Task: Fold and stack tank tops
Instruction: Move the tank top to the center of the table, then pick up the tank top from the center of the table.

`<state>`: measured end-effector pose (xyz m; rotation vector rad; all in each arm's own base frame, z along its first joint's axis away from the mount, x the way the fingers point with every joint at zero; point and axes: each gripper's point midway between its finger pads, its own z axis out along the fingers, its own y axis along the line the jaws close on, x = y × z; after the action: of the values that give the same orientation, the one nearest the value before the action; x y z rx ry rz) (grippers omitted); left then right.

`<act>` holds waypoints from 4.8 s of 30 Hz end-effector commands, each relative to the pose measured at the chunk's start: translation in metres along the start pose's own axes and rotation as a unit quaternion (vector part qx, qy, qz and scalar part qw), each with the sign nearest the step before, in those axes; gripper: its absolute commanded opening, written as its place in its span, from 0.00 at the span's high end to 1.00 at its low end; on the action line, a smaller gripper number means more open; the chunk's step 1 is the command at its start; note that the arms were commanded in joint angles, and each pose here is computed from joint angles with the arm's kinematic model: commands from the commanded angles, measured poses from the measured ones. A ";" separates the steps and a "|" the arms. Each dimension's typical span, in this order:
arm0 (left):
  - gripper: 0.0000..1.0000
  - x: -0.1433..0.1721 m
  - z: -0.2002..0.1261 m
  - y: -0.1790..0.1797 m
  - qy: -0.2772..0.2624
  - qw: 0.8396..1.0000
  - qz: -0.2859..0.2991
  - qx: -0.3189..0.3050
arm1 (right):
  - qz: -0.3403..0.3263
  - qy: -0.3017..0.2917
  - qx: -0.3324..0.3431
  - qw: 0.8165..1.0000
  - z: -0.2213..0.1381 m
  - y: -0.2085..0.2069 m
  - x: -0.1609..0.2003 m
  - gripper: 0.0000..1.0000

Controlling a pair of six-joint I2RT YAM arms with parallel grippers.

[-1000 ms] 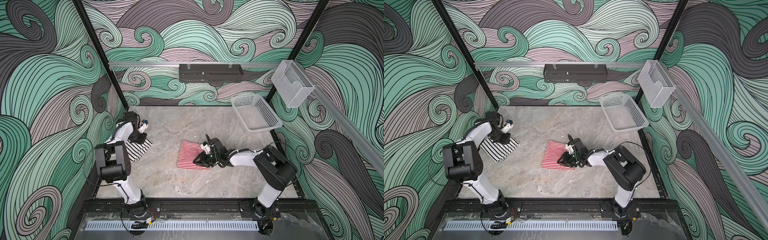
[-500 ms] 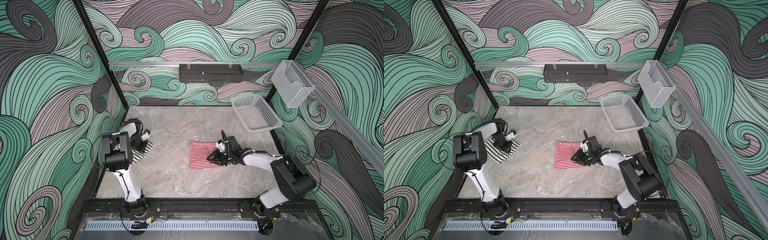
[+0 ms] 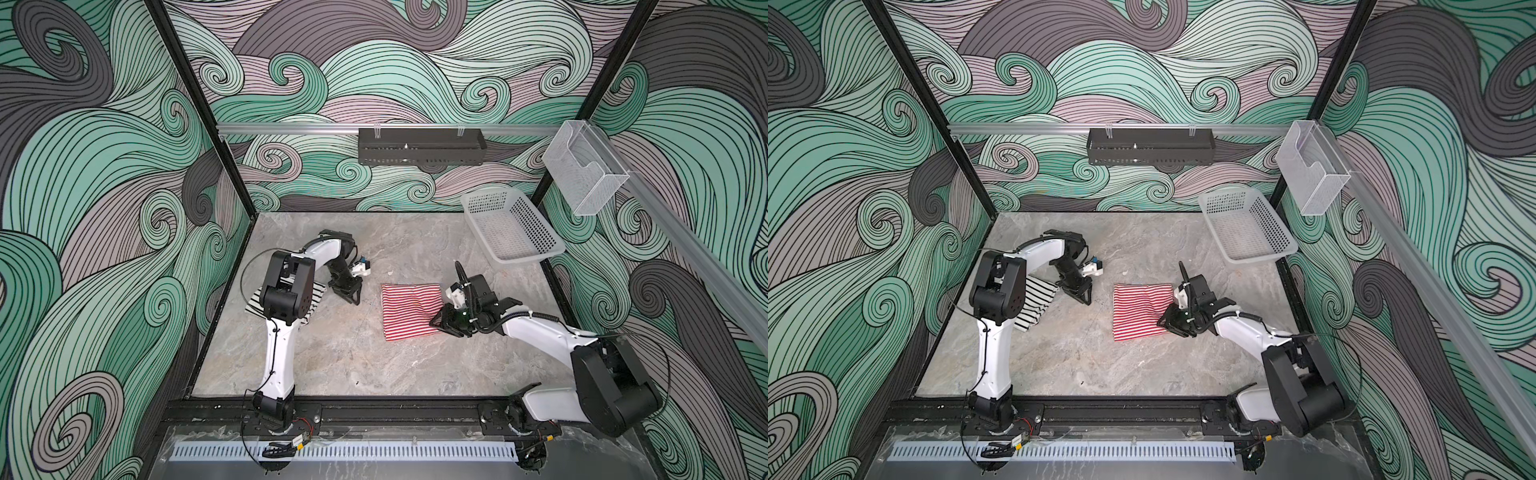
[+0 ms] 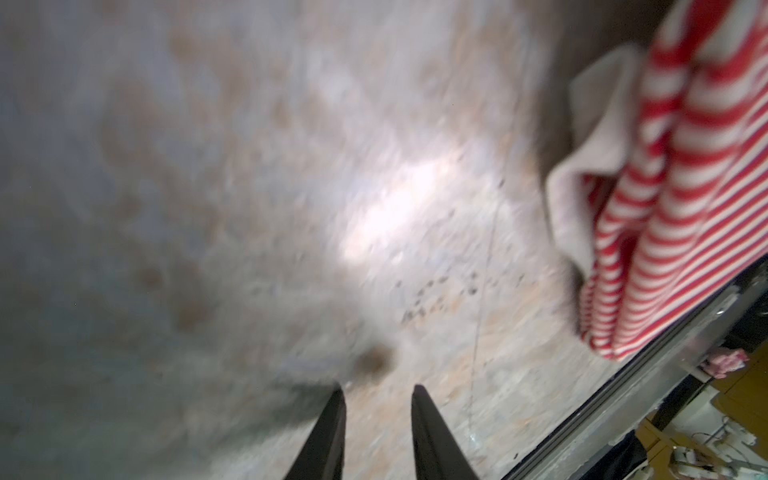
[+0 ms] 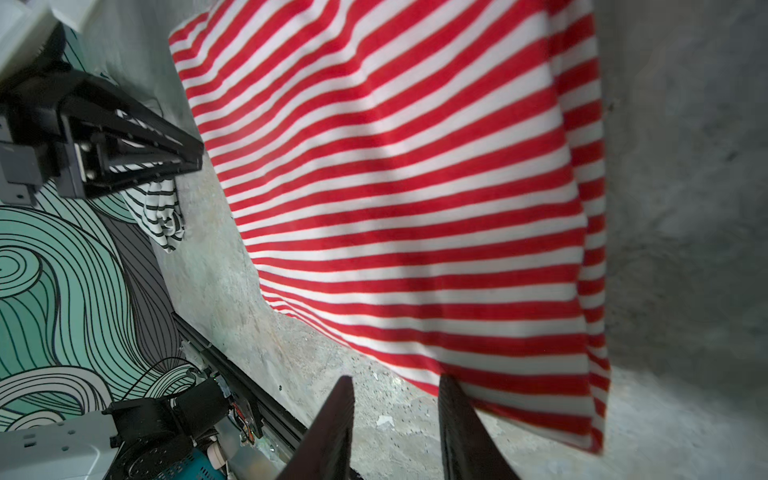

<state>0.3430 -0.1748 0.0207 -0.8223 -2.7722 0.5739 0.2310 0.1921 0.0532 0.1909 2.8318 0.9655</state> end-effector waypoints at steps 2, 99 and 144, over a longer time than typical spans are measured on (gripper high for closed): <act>0.69 -0.014 -0.018 -0.022 -0.010 0.999 -0.013 0.034 | 0.012 -0.006 0.021 1.000 -0.011 -0.014 0.010 0.63; 0.49 -0.064 -0.024 -0.069 -0.045 0.995 0.091 0.016 | 0.198 -0.057 -0.012 0.978 0.014 -0.065 -0.005 0.62; 0.35 -0.085 0.053 -0.120 0.010 0.988 0.113 0.104 | 0.213 -0.106 -0.001 0.971 -0.018 -0.079 0.021 1.00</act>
<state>0.3470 -0.3252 0.0326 -1.0888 -2.5889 0.9043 0.2007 0.1247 0.0176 0.8500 2.6322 0.9634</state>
